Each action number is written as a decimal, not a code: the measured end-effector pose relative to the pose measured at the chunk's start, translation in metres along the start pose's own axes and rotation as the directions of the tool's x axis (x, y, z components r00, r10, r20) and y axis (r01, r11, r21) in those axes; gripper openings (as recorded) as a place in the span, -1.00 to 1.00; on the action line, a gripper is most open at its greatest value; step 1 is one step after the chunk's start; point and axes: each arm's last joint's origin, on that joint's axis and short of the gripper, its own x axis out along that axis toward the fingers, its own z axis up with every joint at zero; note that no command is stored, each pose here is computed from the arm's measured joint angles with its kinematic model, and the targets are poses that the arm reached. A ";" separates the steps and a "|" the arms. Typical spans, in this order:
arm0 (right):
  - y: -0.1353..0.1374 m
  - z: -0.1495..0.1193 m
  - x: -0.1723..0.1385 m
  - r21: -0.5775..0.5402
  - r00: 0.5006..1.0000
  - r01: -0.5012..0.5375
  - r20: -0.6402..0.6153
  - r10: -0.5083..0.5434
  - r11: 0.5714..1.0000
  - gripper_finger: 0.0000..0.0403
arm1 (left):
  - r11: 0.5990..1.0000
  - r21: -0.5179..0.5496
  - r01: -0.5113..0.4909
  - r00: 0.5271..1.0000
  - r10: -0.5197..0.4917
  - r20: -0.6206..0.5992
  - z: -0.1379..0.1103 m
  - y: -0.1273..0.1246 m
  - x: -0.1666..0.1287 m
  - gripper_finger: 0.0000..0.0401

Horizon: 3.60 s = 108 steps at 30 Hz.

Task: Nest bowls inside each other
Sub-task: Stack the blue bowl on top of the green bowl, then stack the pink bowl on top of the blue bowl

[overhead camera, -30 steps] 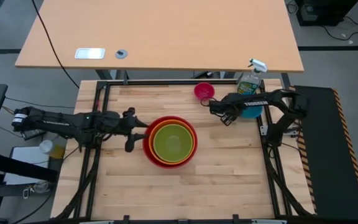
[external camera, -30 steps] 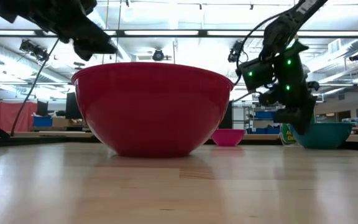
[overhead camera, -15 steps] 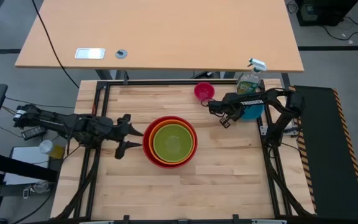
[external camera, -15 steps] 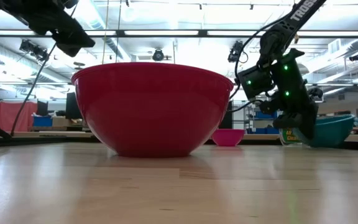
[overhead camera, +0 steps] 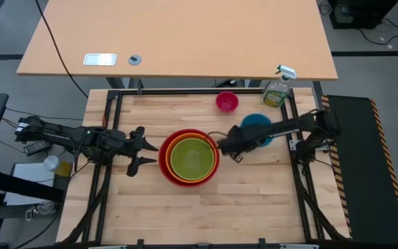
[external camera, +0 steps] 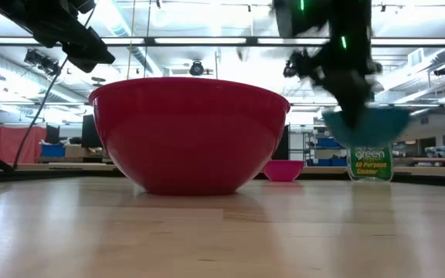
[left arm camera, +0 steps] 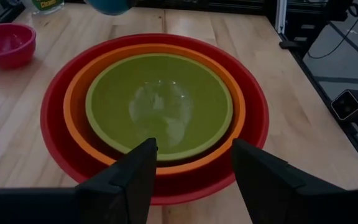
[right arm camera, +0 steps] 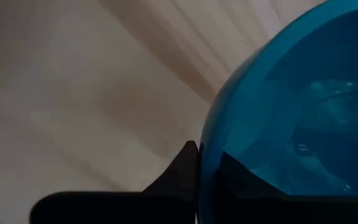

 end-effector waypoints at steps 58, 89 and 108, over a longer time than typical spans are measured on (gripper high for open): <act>0.114 0.046 -0.122 -0.497 0.851 -0.182 0.352 0.389 0.848 0.04 | 1.000 0.022 -0.008 1.000 0.008 0.024 0.002 0.000 0.000 0.05; -0.056 0.139 0.072 -0.354 0.948 -0.045 0.280 0.152 0.934 0.03 | 1.000 0.011 -0.009 1.000 0.008 0.019 0.002 0.000 0.000 0.05; -0.076 0.154 0.123 -0.399 0.978 0.103 0.208 -0.020 0.911 0.26 | 1.000 0.020 -0.009 1.000 0.009 0.018 0.002 0.000 0.000 0.05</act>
